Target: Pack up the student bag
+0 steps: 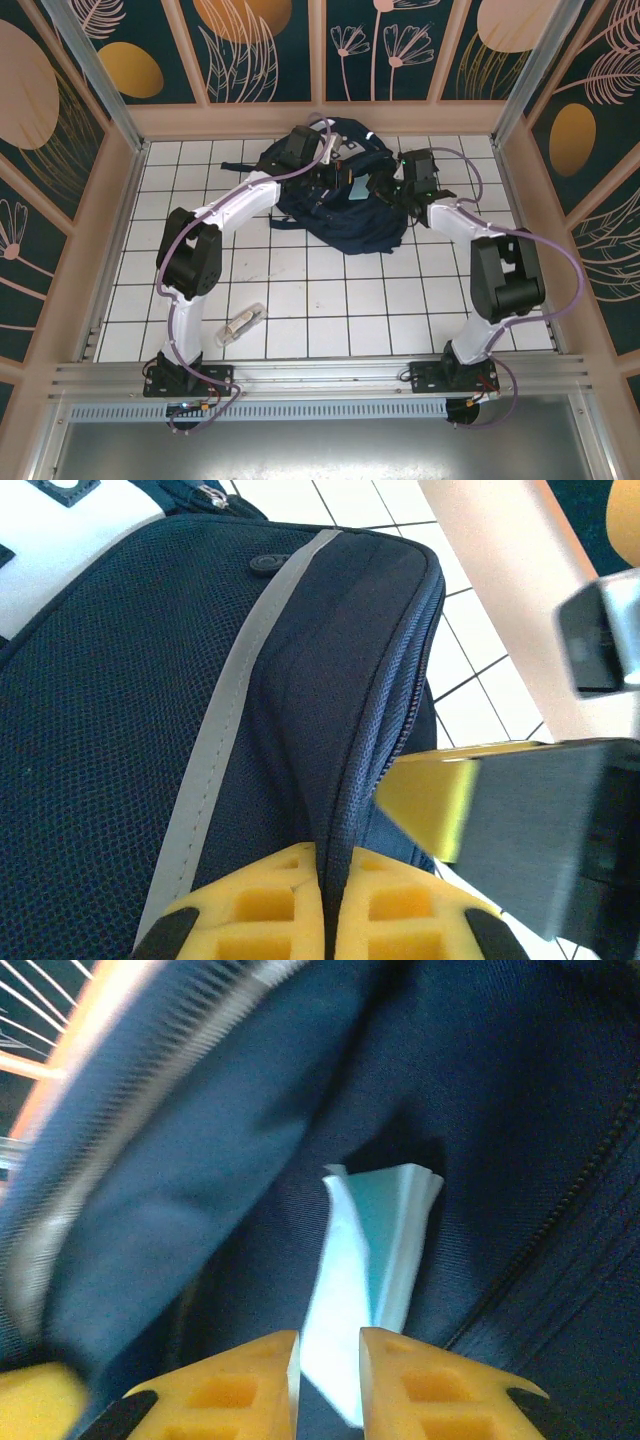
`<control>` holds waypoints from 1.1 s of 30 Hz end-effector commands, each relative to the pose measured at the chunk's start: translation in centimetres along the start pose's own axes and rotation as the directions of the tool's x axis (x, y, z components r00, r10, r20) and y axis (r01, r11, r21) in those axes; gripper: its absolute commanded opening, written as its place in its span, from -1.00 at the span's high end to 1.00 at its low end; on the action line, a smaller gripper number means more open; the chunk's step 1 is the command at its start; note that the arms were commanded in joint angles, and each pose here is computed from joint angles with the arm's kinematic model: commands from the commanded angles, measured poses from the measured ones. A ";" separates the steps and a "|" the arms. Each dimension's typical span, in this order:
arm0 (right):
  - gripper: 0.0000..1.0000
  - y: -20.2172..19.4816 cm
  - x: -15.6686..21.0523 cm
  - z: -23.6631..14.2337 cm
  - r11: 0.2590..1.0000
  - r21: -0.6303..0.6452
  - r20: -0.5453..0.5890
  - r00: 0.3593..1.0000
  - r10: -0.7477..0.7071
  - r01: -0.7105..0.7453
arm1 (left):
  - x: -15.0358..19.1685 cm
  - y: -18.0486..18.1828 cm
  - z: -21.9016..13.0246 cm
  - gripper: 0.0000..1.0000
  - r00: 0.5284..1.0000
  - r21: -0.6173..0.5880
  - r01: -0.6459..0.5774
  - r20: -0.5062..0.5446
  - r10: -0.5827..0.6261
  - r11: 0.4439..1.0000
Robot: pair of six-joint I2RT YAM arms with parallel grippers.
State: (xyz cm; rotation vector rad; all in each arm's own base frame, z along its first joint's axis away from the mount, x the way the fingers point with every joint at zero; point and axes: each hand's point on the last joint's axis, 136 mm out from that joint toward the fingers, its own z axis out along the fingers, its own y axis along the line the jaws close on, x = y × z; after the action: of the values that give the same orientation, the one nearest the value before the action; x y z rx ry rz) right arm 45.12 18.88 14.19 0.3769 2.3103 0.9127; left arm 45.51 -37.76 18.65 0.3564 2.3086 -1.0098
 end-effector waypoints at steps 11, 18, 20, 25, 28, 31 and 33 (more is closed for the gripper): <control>0.51 5.0 1.5 3.9 0.983 -0.163 -0.092 0.991 -0.099 0.083 | -2.8 -4.0 -2.5 1.00 0.994 0.132 -0.006 0.105 -0.008 0.991; -0.47 4.1 2.4 -2.1 0.980 -0.086 -0.039 0.983 -0.182 0.178 | -3.8 -3.0 -3.5 0.80 0.987 0.073 0.020 0.159 -0.031 0.997; -0.70 4.3 2.8 -3.9 0.972 -0.090 -0.018 0.975 -0.221 0.218 | -4.2 -2.9 -3.9 0.74 0.984 0.069 0.022 0.175 -0.034 0.997; -0.98 4.8 4.3 -8.0 0.947 -0.083 0.003 0.950 -0.313 0.312 | -3.9 -2.2 -4.0 0.59 0.984 0.047 0.037 0.175 -0.045 0.998; -0.98 6.7 7.3 -9.5 0.906 -0.150 -0.015 0.915 -0.404 0.397 | -2.9 -2.3 -4.0 0.37 0.987 0.069 0.061 0.143 -0.071 0.996; -0.90 8.4 10.9 -10.4 0.852 -0.217 -0.029 0.869 -0.493 0.476 | -2.1 -2.5 -5.0 -0.02 0.986 0.077 0.085 0.139 -0.095 0.993; -0.81 9.7 14.2 -10.8 0.791 -0.282 -0.031 0.819 -0.574 0.543 | -2.0 -2.2 -6.4 -0.46 0.981 0.039 0.089 0.169 -0.094 0.995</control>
State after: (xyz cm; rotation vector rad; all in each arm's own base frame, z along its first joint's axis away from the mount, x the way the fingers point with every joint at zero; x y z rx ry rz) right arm 30.63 25.31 21.91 -0.2947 2.1805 0.9448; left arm 44.16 -35.77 21.64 0.1977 2.2395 -1.0804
